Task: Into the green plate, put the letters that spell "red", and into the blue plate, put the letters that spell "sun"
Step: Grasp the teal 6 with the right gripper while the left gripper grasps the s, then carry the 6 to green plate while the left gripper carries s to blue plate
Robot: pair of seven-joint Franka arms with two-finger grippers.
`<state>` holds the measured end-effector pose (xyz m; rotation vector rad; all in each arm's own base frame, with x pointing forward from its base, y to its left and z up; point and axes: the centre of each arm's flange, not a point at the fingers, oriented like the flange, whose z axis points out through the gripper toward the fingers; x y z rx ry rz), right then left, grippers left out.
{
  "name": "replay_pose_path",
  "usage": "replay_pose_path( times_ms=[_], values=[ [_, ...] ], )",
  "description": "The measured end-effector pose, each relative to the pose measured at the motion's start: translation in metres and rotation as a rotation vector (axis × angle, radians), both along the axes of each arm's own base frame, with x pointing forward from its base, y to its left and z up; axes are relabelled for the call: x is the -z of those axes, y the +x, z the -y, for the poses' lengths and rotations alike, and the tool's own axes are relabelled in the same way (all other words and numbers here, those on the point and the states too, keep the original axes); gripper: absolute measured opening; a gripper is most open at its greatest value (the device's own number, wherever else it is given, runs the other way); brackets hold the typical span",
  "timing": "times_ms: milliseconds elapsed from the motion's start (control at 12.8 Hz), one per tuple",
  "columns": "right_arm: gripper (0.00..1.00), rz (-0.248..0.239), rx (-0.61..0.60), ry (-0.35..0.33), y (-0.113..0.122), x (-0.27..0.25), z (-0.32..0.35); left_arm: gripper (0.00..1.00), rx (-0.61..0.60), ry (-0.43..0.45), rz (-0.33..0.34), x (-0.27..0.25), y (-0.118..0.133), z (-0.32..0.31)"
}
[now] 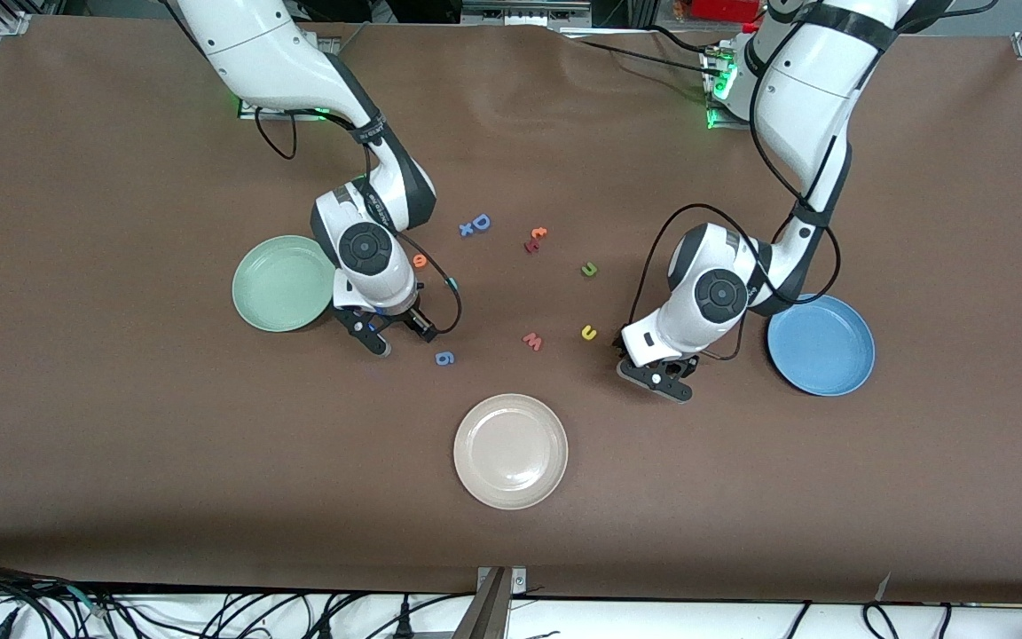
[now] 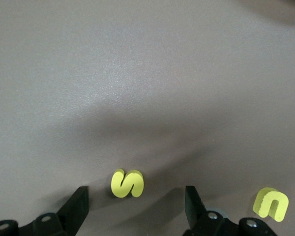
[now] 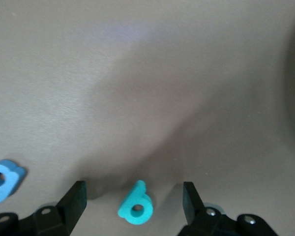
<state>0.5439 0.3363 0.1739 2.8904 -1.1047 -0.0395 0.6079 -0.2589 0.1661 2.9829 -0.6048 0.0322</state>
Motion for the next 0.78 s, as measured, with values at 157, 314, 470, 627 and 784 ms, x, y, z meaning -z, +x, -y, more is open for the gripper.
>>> replay_pose_path(
  times_ms=[157, 314, 470, 627, 784],
  values=[
    [0.85, -0.011, 0.006, -0.005, -0.002, 0.001, -0.001, 0.83, 0.000, 0.005, 0.002, 0.000, 0.000, -0.001],
    [0.80, -0.016, 0.029, -0.003, -0.006, 0.001, -0.006, 0.76, -0.003, 0.007, 0.006, 0.000, 0.002, -0.003],
    [0.75, -0.016, 0.039, -0.001, -0.009, 0.001, -0.011, 0.57, -0.001, 0.007, 0.016, -0.002, 0.005, -0.002],
    [0.64, -0.014, 0.041, 0.001, -0.008, 0.000, -0.011, 0.51, 0.004, 0.007, 0.020, -0.003, 0.005, 0.001],
    [0.53, -0.013, 0.040, 0.002, -0.008, -0.001, -0.012, 0.41, 0.008, 0.006, 0.023, -0.004, 0.006, 0.004]
  ],
)
